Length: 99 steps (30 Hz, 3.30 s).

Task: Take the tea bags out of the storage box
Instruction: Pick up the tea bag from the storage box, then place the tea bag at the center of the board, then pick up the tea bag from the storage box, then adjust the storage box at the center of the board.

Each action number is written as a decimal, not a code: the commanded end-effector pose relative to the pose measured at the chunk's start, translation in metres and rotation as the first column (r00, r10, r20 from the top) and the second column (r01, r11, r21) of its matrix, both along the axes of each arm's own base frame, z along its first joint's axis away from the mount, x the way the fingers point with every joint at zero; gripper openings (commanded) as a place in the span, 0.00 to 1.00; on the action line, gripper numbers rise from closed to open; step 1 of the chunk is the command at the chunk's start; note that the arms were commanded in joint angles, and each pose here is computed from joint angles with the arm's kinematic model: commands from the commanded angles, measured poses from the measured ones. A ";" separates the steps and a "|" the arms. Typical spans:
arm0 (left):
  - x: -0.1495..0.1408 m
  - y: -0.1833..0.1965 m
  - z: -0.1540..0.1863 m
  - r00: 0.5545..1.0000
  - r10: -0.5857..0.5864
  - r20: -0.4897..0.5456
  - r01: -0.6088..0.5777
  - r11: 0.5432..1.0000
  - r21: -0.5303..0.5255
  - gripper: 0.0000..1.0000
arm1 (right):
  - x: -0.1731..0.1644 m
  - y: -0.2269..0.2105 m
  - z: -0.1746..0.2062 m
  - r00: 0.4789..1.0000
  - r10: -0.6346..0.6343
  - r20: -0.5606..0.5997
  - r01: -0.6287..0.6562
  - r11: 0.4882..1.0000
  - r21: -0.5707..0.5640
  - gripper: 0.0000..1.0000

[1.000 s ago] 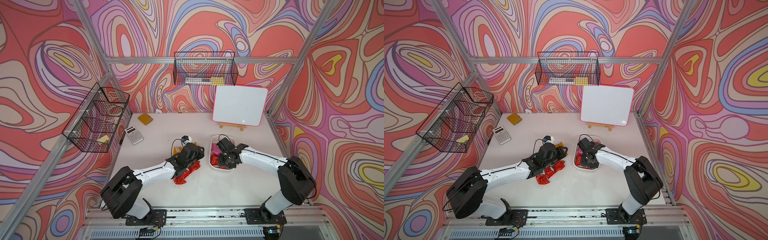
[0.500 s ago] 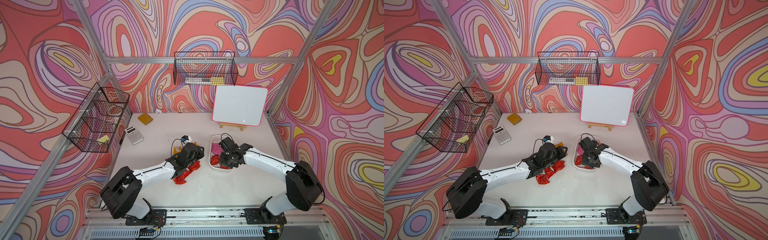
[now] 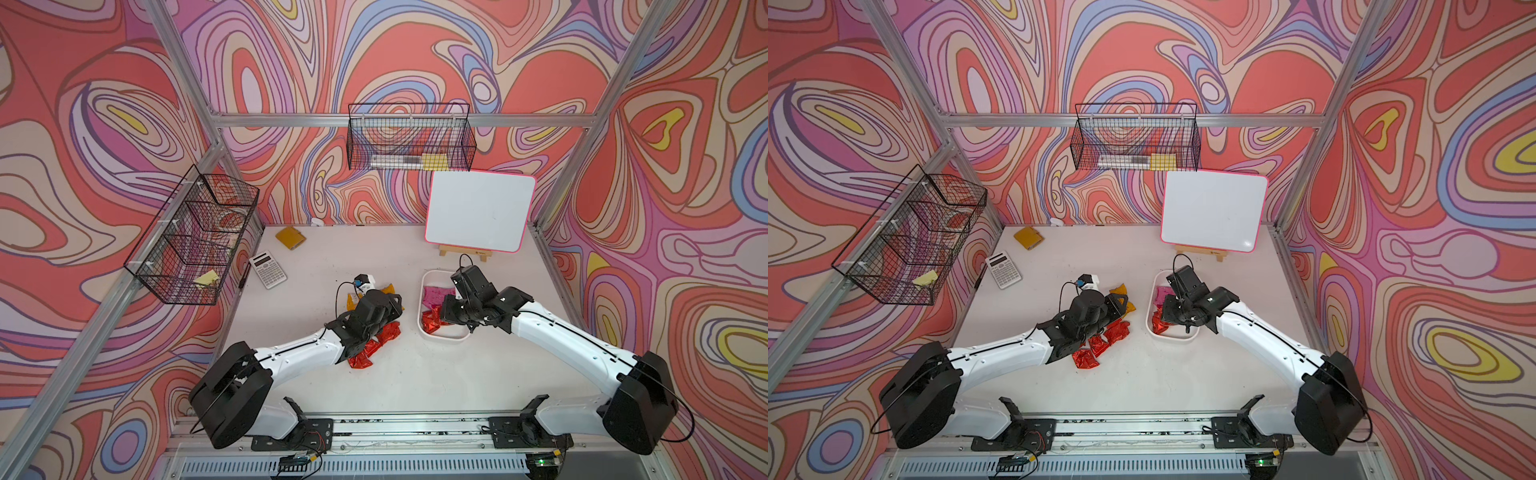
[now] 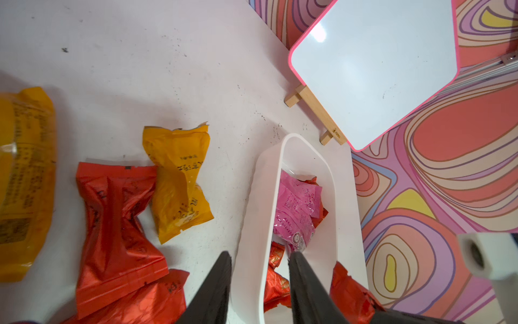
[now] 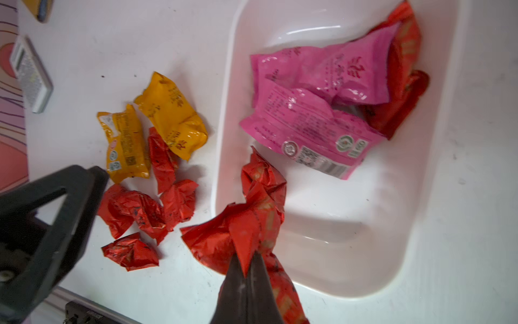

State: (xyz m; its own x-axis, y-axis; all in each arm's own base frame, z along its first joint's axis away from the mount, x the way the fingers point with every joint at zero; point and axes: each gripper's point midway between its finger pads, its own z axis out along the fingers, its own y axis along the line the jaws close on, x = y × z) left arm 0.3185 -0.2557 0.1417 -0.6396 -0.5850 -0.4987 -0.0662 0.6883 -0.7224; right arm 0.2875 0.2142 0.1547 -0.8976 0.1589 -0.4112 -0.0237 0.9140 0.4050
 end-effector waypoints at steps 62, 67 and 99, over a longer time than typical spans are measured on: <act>-0.032 -0.089 -0.043 0.931 -0.343 -0.122 0.333 0.938 -0.094 0.44 | 0.014 0.005 -0.095 0.995 0.069 -0.073 -0.073 0.996 -0.044 0.64; -0.031 -0.096 -0.052 0.931 -0.339 -0.138 0.326 0.939 -0.108 0.34 | 0.014 0.004 -0.102 0.995 0.067 -0.075 -0.070 0.996 -0.048 0.54; -0.032 -0.118 -0.033 0.931 -0.360 -0.066 0.351 0.929 -0.119 0.36 | -0.020 -0.046 -0.013 0.995 0.044 0.089 -0.035 0.994 -0.100 0.10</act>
State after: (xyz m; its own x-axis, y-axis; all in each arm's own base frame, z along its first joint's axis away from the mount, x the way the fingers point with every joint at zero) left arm 0.2795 -0.3721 0.0846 -0.8864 -0.3184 -0.3360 0.0644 0.6340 -0.7706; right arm 0.2657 0.1724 0.1216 -0.8792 0.1016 -0.4655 -0.0630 0.9437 0.3249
